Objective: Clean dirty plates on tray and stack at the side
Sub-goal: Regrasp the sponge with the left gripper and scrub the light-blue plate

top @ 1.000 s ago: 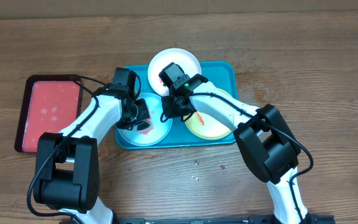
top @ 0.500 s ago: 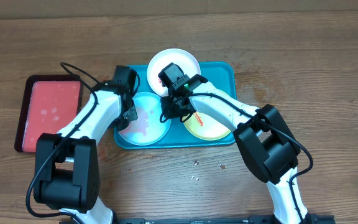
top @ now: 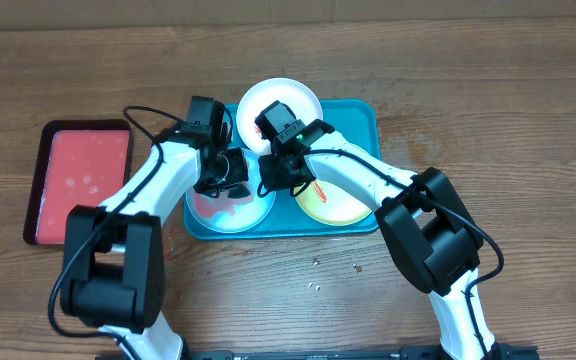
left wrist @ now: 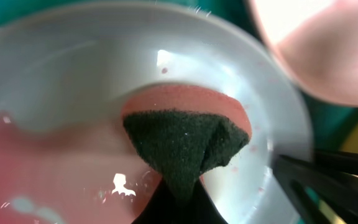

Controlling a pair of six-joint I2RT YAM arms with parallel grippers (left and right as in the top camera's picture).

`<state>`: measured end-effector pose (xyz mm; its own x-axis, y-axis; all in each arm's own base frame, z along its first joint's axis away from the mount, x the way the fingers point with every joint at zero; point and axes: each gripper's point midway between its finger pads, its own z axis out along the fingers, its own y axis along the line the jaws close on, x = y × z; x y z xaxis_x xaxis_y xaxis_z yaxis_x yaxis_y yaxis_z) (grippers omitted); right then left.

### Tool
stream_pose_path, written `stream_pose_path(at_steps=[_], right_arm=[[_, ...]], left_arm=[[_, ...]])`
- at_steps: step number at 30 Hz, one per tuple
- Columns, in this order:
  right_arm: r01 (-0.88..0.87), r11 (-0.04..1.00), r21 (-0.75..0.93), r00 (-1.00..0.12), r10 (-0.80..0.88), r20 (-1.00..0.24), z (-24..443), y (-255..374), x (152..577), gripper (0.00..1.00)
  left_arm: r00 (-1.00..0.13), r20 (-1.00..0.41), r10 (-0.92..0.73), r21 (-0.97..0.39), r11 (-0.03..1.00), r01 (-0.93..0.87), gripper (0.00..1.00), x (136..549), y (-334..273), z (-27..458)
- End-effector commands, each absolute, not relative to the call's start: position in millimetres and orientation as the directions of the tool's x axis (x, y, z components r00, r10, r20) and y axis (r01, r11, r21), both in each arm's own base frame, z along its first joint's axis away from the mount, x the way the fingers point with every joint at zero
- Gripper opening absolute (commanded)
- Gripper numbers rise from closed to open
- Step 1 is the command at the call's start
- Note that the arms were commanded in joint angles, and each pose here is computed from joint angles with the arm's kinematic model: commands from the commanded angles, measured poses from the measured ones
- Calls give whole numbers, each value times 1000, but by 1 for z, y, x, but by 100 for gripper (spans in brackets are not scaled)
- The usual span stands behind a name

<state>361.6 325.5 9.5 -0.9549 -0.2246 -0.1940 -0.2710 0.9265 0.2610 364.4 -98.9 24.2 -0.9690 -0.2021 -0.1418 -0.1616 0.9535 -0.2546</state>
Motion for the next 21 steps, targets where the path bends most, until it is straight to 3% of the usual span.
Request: stream_pose_path(at_steps=[1,5,12,17,21], right_arm=[[-261,938,227,-958,-222,-184,-2,319,364,16],[-264,938,226,-957,-226,-181,-2,318,363,16],[-265,938,226,-957,-226,-183,-2,318,364,15],[-270,935,229,-955,-228,-192,2,320,366,11],[-271,934,232,-953,-227,-199,10,323,369,4]], left_arm=[[-976,-119,-182,-209,966,-155,4,365,-95,5],[-962,-167,-215,67,971,-228,4,364,-43,-5],[-927,-277,-254,311,889,-337,4,365,10,33],[-890,-354,-286,260,884,-388,4,377,8,76],[-858,-402,-320,91,918,-385,4,381,-11,118]])
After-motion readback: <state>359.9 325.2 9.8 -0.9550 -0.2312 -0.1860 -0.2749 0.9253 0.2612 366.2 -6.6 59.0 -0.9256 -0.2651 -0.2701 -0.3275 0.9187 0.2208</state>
